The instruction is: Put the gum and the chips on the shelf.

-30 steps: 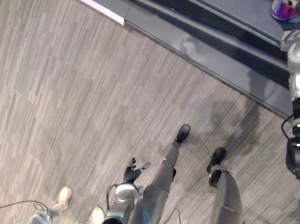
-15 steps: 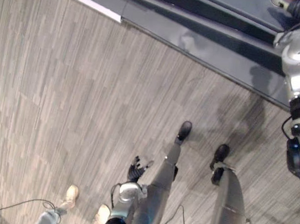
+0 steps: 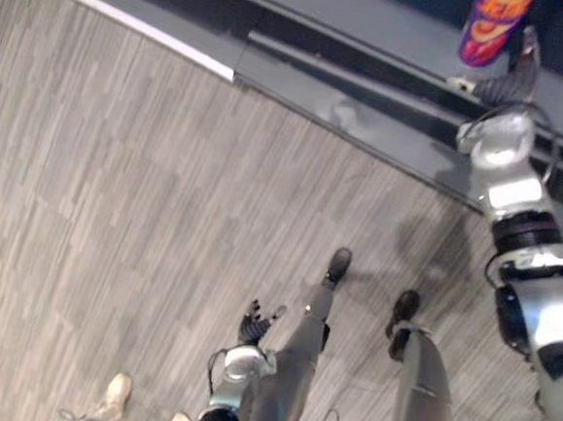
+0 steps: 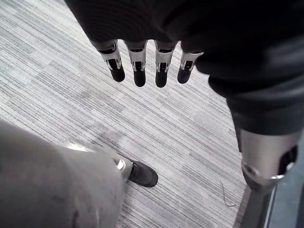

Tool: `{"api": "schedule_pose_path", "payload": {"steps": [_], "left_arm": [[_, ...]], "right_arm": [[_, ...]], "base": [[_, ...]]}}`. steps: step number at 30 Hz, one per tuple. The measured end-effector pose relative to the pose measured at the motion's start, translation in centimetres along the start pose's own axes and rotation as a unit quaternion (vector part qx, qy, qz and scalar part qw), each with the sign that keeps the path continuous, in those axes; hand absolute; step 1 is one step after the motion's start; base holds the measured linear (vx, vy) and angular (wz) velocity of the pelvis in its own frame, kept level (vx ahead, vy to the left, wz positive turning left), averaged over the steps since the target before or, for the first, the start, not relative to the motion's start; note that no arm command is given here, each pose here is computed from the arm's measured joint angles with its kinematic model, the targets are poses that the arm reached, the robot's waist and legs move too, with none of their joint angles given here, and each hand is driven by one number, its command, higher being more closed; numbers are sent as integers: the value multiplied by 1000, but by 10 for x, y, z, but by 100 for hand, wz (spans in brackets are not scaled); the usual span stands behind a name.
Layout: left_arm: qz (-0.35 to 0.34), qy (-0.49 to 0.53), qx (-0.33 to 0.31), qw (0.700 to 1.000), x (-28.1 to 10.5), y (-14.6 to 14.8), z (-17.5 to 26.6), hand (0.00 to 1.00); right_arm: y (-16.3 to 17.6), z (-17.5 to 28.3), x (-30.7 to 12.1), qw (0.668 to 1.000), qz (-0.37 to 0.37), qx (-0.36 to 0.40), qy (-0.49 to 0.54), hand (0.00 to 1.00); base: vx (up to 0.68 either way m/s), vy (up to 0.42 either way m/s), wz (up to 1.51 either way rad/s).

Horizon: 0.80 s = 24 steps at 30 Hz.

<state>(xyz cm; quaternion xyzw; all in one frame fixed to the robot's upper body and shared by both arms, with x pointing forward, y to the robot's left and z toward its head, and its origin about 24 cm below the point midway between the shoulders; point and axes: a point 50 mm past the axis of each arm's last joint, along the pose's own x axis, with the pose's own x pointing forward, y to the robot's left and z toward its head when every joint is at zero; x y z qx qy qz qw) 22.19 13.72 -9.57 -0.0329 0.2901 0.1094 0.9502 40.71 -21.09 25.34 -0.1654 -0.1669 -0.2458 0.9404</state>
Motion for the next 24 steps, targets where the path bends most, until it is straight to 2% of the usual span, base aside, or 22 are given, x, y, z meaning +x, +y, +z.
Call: {"api": "schedule_pose_path", "payload": {"steps": [4, 5, 9, 11, 14, 16, 17, 18, 21, 23, 24], "left_arm": [[5, 19, 6, 1000, 0, 2, -7, 0], [12, 29, 3, 999, 0, 6, -10, 0], [23, 62, 6, 998, -4, 13, -26, 0], [31, 88, 14, 996, -7, 20, -37, 0], [51, 117, 5, 992, -15, 31, -53, 0], [72, 143, -1, 987, -22, 41, -67, 0], [74, 150, 2, 986, -23, 43, -71, 0], [86, 173, -1, 981, -30, 49, -82, 0], [100, 202, -8, 974, -39, 57, -96, 0], [106, 210, 2, 972, -42, 61, -101, 0], [106, 213, 10, 971, -45, 64, -103, 0]], "right_arm": [[-1, -52, -21, 987, -37, 112, 112, 0], [0, -83, -38, 970, -58, 161, 175, 0], [-2, -154, -95, 924, -106, 208, 304, 0], [-12, -202, -149, 891, -141, 200, 383, 0], [-20, -238, -210, 852, -166, 187, 460, 0], [-31, -259, -268, 825, -175, 161, 512, 0], [-35, -263, -282, 819, -176, 153, 524, 0], [-51, -274, -326, 799, -178, 126, 561, 0], [-71, -280, -384, 779, -147, 72, 605, 0], [-84, -282, -425, 750, -129, 43, 648, 0], [-92, -283, -449, 724, -127, 37, 677, 0]], "base": [[24, -24, 2], [39, -23, 1], [32, -9, -3], [49, -15, -13], [64, -21, -18], [102, -19, -26], [95, -21, -33], [82, -18, -29], [77, -24, -25], [59, -34, -28], [40, -26, -14]]}}
